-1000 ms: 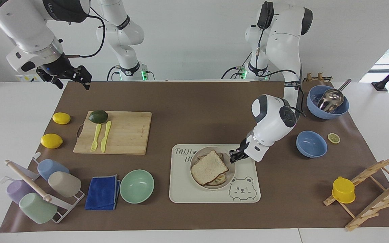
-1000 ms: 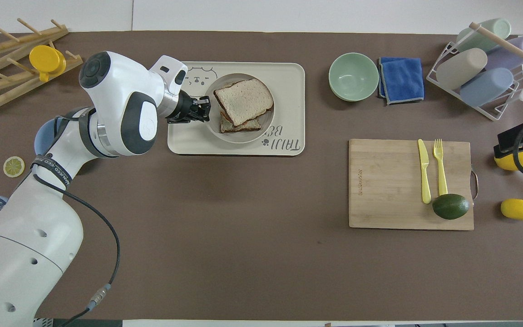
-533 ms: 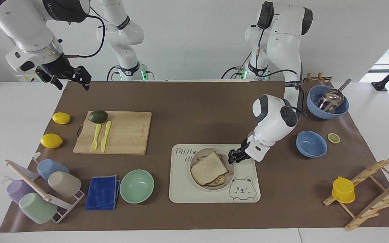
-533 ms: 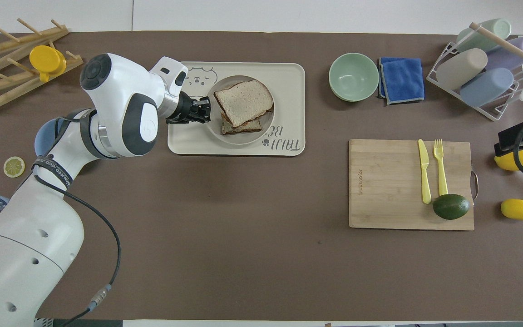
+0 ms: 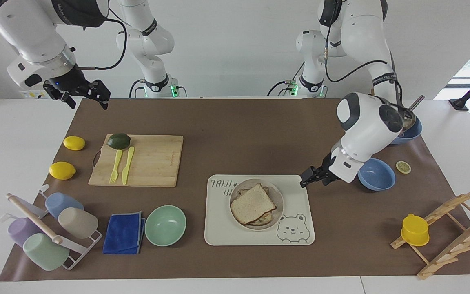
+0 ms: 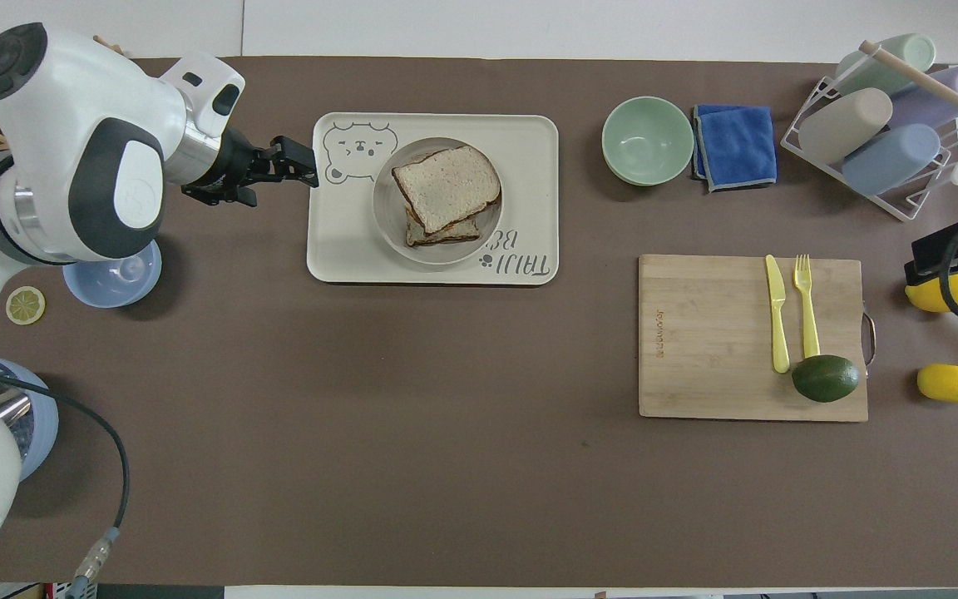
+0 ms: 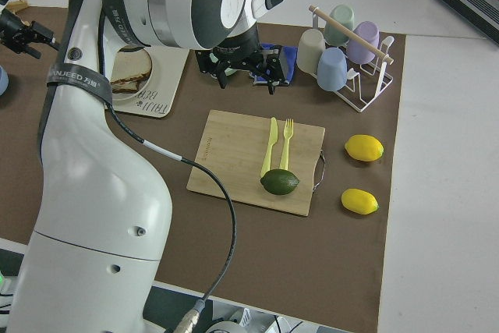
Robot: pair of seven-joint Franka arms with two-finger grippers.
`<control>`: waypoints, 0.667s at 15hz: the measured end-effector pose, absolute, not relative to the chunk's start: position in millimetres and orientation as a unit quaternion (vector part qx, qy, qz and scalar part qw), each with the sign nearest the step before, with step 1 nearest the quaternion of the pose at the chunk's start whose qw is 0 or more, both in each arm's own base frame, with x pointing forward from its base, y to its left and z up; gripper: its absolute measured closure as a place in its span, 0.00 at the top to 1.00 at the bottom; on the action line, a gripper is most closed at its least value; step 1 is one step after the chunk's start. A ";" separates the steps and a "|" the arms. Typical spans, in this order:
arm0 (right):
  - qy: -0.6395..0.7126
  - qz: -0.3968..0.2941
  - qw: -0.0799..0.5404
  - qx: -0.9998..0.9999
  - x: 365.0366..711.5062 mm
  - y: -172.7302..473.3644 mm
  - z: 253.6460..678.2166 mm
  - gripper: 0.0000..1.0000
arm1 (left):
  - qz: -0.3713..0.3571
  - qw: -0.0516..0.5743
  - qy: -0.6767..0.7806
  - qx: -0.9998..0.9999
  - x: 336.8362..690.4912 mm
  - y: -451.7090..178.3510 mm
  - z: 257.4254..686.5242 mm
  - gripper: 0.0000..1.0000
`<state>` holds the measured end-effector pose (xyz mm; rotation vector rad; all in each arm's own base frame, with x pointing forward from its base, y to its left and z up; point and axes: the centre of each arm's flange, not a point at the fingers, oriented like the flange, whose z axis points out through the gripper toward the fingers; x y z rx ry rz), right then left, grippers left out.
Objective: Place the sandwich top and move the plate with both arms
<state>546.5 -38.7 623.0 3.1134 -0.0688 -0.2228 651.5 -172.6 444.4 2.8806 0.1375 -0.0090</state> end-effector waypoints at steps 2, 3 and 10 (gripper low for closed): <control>-0.022 -0.071 0.010 0.997 546.5 -38.7 623.0 1.00 | 0.010 0.092 0.027 0.995 637.7 -164.6 483.2 1.00; -0.022 -0.071 0.010 0.997 546.5 -38.7 623.0 1.00 | 0.015 0.077 0.019 0.997 630.9 -161.5 499.2 1.00; -0.022 -0.071 0.010 0.997 546.5 -38.7 623.0 1.00 | -0.020 0.020 0.012 1.000 567.0 -127.1 589.0 1.00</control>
